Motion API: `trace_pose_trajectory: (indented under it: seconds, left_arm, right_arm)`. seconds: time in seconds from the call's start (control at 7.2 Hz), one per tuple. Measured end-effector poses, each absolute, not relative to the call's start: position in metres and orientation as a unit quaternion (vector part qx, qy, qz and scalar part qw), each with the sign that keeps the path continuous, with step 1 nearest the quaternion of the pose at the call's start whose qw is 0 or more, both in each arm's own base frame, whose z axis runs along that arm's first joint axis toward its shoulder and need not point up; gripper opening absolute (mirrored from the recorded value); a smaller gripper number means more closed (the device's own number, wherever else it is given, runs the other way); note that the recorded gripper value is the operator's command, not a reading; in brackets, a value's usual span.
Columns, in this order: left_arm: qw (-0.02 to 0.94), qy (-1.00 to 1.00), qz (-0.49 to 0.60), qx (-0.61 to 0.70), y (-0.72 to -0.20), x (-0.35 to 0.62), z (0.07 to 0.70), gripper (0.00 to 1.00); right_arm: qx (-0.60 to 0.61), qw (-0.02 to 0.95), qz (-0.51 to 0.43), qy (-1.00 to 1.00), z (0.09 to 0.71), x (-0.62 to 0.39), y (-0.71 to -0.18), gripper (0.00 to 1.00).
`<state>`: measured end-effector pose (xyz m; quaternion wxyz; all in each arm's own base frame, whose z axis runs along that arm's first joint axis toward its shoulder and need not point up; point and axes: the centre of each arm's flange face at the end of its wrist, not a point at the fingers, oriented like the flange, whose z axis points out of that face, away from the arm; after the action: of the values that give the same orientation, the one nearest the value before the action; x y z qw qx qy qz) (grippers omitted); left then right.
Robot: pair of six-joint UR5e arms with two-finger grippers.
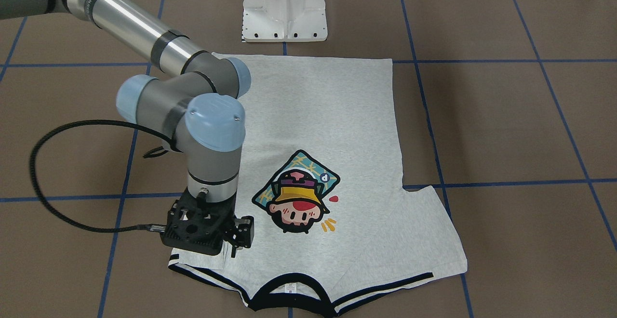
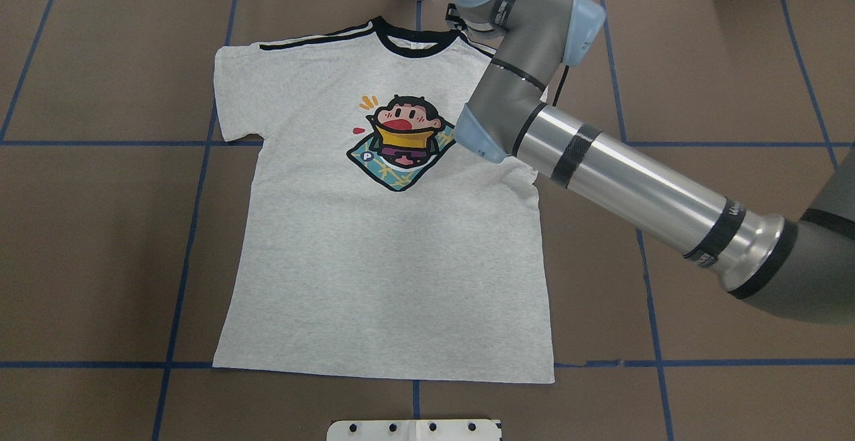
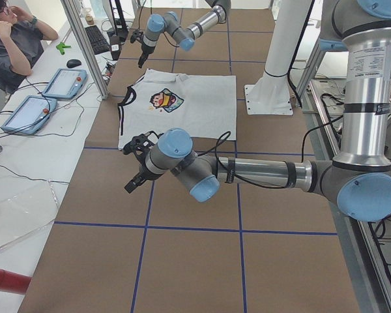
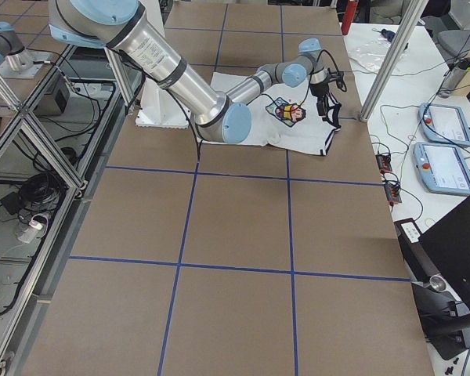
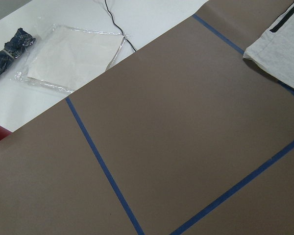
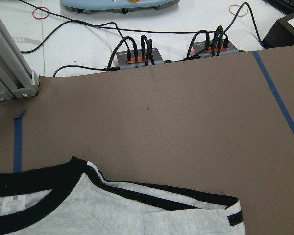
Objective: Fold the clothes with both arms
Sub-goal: 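Lift the right gripper away from the folded sleeve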
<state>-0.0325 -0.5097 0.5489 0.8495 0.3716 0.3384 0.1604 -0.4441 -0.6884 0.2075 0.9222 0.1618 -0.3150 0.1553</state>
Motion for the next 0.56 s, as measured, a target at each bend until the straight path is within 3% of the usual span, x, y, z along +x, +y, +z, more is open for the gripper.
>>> trace_pose_trajectory:
  seconds: [0.28, 0.56]
  left_arm:
    - [0.847, 0.386, 0.102, 0.352, -0.519, 0.002, 0.534, 1.0]
    - [0.845, 0.437, 0.007, 0.308, -0.537, 0.055, 0.511, 0.81]
  right_arm:
    - [0.148, 0.918, 0.062, -0.364, 0.249, -0.301, -0.666, 1.0]
    - [0.145, 0.908, -0.004, -0.392, 0.318, -0.188, -0.63, 1.0]
